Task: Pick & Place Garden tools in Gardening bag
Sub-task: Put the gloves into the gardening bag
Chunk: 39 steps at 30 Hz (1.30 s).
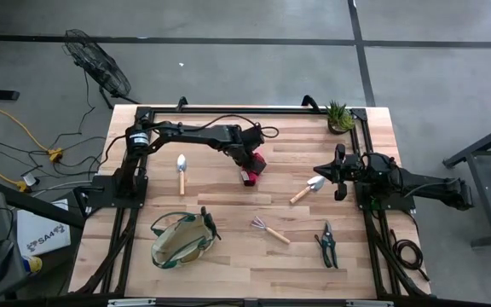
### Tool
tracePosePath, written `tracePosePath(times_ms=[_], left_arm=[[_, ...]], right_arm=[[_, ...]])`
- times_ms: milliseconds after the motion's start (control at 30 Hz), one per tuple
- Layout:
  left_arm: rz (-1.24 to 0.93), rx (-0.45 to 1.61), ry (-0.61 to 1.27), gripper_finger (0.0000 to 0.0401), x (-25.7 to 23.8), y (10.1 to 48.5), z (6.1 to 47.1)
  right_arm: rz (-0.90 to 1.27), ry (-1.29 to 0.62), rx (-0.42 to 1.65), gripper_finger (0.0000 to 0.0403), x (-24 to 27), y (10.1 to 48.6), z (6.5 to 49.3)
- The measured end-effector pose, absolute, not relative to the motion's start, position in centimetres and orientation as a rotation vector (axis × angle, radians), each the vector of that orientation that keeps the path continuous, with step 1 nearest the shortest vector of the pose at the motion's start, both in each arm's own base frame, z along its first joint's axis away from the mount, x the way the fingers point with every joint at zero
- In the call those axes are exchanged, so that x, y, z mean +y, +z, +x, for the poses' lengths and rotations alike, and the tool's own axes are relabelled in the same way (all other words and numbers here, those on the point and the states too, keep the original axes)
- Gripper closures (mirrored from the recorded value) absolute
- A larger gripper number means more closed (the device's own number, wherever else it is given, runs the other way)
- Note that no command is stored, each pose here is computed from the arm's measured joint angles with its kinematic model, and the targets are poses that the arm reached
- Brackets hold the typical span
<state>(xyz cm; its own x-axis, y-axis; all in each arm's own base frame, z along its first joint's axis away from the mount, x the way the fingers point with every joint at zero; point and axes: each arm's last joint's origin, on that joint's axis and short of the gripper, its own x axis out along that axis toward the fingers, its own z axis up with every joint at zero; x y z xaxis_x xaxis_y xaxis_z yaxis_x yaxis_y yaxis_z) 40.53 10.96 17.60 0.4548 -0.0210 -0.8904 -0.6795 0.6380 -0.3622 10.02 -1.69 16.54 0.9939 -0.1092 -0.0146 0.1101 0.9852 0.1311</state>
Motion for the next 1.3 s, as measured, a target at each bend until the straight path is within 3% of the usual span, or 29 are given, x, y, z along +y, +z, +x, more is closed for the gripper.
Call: tracePosePath(times_ms=[367,700,1300], left_arm=[[-0.712,1.016,0.356,0.0387,9.7,24.1,37.5],[-0.573,1.043,0.278,0.0387,4.7,31.1,32.3],[-0.401,1.147,0.278,0.0387,-1.7,35.2,25.6]], right_arm=[[0.132,-0.11,0.008,0.04,-1.7,16.5,10.0],[0.132,-0.11,0.008,0.04,-1.7,16.5,10.0],[0.134,-0.111,0.02,0.04,-1.7,16.4,10.1]])
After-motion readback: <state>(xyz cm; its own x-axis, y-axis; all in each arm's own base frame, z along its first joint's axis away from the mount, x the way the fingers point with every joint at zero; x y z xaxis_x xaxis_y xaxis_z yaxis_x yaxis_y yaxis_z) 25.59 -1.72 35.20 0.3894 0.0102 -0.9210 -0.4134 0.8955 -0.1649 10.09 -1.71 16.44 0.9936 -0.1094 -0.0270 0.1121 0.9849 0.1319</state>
